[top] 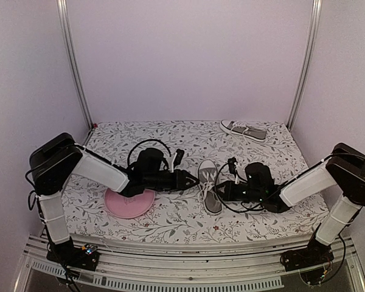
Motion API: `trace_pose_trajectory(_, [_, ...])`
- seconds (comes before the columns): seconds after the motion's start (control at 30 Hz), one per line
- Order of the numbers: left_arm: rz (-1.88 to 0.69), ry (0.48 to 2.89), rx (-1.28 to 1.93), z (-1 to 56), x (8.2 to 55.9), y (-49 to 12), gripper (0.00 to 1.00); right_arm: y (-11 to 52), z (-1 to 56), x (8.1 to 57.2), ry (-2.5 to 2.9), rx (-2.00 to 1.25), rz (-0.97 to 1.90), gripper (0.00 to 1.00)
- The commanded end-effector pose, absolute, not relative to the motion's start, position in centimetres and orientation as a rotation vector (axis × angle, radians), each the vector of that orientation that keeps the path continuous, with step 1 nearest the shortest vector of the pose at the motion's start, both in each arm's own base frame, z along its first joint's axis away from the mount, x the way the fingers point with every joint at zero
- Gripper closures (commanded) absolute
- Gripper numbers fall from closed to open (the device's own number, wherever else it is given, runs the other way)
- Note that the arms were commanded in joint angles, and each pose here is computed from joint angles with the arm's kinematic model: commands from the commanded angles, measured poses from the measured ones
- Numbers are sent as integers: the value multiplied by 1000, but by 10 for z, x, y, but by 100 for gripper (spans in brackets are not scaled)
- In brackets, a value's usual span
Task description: Tie the shoes
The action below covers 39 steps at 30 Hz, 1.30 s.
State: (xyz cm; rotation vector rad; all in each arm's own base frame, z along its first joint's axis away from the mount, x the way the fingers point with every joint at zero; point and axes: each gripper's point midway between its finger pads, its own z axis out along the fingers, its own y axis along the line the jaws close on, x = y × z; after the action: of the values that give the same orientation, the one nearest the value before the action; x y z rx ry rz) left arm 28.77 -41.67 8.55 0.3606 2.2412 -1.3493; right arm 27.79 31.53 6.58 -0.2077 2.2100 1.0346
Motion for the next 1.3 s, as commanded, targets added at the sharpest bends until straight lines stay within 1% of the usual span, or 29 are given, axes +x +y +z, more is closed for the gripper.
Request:
trace_pose_trajectory(0.0, [-1258, 2248, 445, 89, 291, -418, 62, 305, 66, 273, 2235, -220, 1004, 98])
trace_pose_trajectory(0.1, [-1259, 2238, 472, 94, 293, -423, 62, 303, 68, 274, 2231, -212, 1001, 98])
trace_pose_trajectory(0.2, [-1266, 2206, 557, 100, 288, -433, 60, 303, 73, 275, 2224, -207, 1004, 98])
trace_pose_trajectory(0.3, [-1179, 2243, 660, 90, 285, -443, 58, 301, 75, 275, 2222, -198, 1008, 98])
trace_pose_trajectory(0.37, [-1120, 2301, 641, 78, 288, -442, 58, 299, 75, 273, 2224, -195, 1010, 98])
trace_pose_trajectory(0.4, [-1108, 2333, 619, 67, 290, -440, 59, 299, 75, 271, 2227, -197, 1012, 98])
trace_pose_trajectory(0.5, [-1147, 2338, 561, 64, 294, -438, 61, 297, 71, 268, 2240, -206, 1006, 98])
trace_pose_trajectory(0.67, [-1213, 2361, 515, 54, 297, -445, 73, 299, 70, 267, 2243, -228, 1016, 98])
trace_pose_trajectory(0.7, [-1219, 2367, 505, 52, 297, -446, 74, 300, 71, 268, 2241, -230, 1018, 98])
trace_pose_trajectory(0.97, [-1274, 2377, 441, 45, 295, -442, 75, 309, 69, 270, 2247, -267, 1032, 98])
trace_pose_trajectory(1.1, [-1357, 2366, 417, 48, 284, -438, 73, 313, 74, 271, 2235, -282, 1046, 98])
trace_pose_trajectory(1.13, [-1371, 2354, 400, 52, 282, -435, 70, 313, 76, 272, 2230, -283, 1048, 98])
trace_pose_trajectory(1.23, [-1370, 2337, 355, 58, 278, -423, 55, 315, 81, 273, 2223, -294, 1048, 98])
trace_pose_trajectory(1.27, [-1368, 2336, 354, 59, 276, -420, 52, 315, 83, 273, 2221, -301, 1049, 98])
